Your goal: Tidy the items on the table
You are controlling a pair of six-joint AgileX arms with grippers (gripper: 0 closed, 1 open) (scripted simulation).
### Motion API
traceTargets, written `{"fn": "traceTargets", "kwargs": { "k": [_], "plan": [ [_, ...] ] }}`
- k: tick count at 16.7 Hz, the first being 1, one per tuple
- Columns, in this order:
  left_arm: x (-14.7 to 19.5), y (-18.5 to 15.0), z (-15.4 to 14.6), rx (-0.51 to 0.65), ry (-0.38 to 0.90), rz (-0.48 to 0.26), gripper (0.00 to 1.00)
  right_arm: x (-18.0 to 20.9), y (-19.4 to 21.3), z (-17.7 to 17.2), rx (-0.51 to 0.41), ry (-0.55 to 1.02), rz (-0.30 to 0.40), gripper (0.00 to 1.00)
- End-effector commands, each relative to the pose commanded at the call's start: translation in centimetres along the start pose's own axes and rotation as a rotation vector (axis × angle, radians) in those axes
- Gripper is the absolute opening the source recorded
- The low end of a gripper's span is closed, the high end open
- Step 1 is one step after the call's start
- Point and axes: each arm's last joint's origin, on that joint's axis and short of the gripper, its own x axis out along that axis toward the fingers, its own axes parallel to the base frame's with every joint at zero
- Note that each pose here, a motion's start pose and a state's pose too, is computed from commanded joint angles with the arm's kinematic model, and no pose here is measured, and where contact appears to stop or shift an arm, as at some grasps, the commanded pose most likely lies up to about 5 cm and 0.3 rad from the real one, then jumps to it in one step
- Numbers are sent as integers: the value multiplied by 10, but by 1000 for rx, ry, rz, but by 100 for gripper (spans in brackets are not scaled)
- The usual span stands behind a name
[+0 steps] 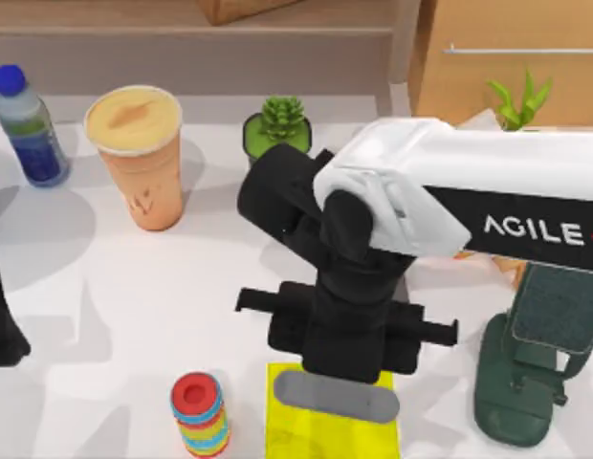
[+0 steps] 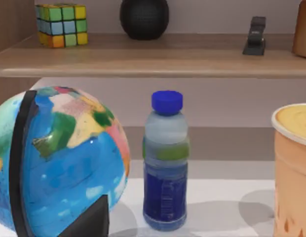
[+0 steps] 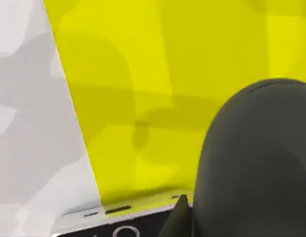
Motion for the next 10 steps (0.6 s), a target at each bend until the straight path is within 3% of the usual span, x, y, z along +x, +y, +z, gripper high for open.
{"fn": "traceTargets", "kwargs": {
  "k": [3,10],
  "plan": [
    [0,0,0,0,0,0,100,20,-5,28,-156,-23,54,0],
    [0,0,0,0,0,0,100,20,-3,28,-158,-29,59,0]
  ]
}}
